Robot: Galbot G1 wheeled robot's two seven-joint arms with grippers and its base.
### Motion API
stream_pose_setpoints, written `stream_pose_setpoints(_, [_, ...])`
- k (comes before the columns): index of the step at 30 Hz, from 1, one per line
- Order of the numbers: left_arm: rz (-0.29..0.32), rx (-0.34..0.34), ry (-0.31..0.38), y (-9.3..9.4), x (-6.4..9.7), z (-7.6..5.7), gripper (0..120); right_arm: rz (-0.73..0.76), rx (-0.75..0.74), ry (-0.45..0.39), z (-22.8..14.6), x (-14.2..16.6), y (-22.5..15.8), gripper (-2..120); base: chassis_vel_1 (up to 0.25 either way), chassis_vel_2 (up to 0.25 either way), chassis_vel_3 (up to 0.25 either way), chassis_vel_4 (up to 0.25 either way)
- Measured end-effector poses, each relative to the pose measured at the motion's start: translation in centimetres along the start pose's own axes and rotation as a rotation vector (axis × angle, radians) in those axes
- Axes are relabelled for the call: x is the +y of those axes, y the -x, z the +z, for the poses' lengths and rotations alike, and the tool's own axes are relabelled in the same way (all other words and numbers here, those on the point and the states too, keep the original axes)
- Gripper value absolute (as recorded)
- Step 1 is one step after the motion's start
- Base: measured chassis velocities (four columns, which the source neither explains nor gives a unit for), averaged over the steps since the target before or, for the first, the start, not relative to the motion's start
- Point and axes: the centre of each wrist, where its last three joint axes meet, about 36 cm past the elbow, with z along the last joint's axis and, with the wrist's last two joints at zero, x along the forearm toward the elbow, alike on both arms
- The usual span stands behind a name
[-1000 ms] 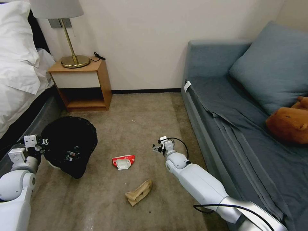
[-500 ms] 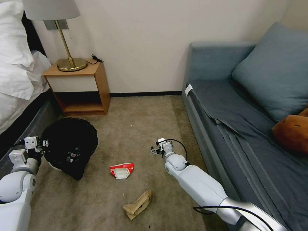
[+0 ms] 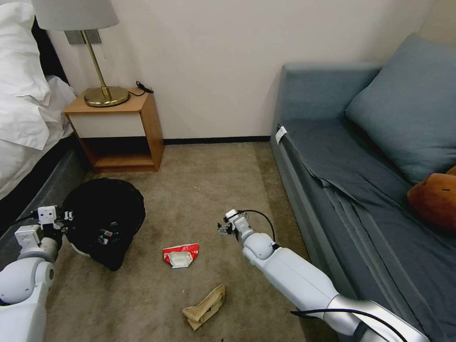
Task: Pick up the trash bin, then pick up the garbage on the floor and place it into the trash bin.
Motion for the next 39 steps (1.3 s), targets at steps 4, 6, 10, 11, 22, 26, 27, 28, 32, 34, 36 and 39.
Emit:
stream_pose_setpoints(4, [-0.004, -0.003, 0.001, -0.1, 0.2, -0.1, 4, -0.082, -0.059, -0.137, 0.1, 0.2, -0.6, 100, 0.0, 0.0, 0.0, 0.0])
stream_pose_setpoints(6, [-0.006, -0.002, 0.002, -0.1, 0.2, -0.1, 4, -0.111, -0.079, -0.172, 0.0, 0.3, -0.8, 100, 0.0, 0.0, 0.0, 0.0])
stream_pose_setpoints(10, [-0.011, 0.009, 0.009, -0.1, 0.4, 0.2, 4, -0.2, -0.148, -0.274, -0.3, 0.3, -1.5, 100, 0.0, 0.0, 0.0, 0.0])
stream_pose_setpoints(11, [-0.011, 0.009, 0.009, -0.1, 0.4, 0.2, 4, -0.2, -0.148, -0.274, -0.3, 0.3, -1.5, 100, 0.0, 0.0, 0.0, 0.0])
stream_pose_setpoints(22, [-0.013, 0.031, 0.029, -0.2, 0.9, 0.9, 4, -0.399, -0.259, -0.513, 2.1, -2.9, -3.5, 100, 0.0, 0.0, 0.0, 0.0])
stream_pose_setpoints(26, [-0.015, 0.035, 0.035, -0.2, 0.9, 1.0, 4, -0.474, -0.271, -0.553, 3.1, -3.2, -4.1, 100, 0.0, 0.0, 0.0, 0.0])
stream_pose_setpoints(27, [-0.015, 0.037, 0.035, -0.1, 0.9, 1.1, 4, -0.498, -0.272, -0.566, 3.5, -3.2, -4.3, 100, 0.0, 0.0, 0.0, 0.0])
stream_pose_setpoints(28, [-0.015, 0.037, 0.035, -0.1, 0.9, 1.1, 4, -0.498, -0.272, -0.566, 3.5, -3.2, -4.3, 100, 0.0, 0.0, 0.0, 0.0])
stream_pose_setpoints(32, [-0.014, 0.042, 0.039, 0.0, 0.6, 1.3, 4, -0.575, -0.282, -0.614, 4.6, -2.2, -4.7, 100, 0.0, 0.0, 0.0, 0.0])
stream_pose_setpoints(34, [-0.013, 0.043, 0.04, 0.1, 0.6, 1.4, 4, -0.596, -0.283, -0.632, 4.8, -2.2, -4.8, 100, 0.0, 0.0, 0.0, 0.0])
stream_pose_setpoints(36, [-0.014, 0.044, 0.041, 0.1, 0.6, 1.4, 4, -0.64, -0.279, -0.667, 5.4, -2.4, -5.1, 100, 0.0, 0.0, 0.0, 0.0])
stream_pose_setpoints(39, [-0.014, 0.042, 0.044, 0.2, 0.6, 1.3, 4, -0.692, -0.277, -0.698, 5.8, -2.7, -5.6, 100, 0.0, 0.0, 0.0, 0.0])
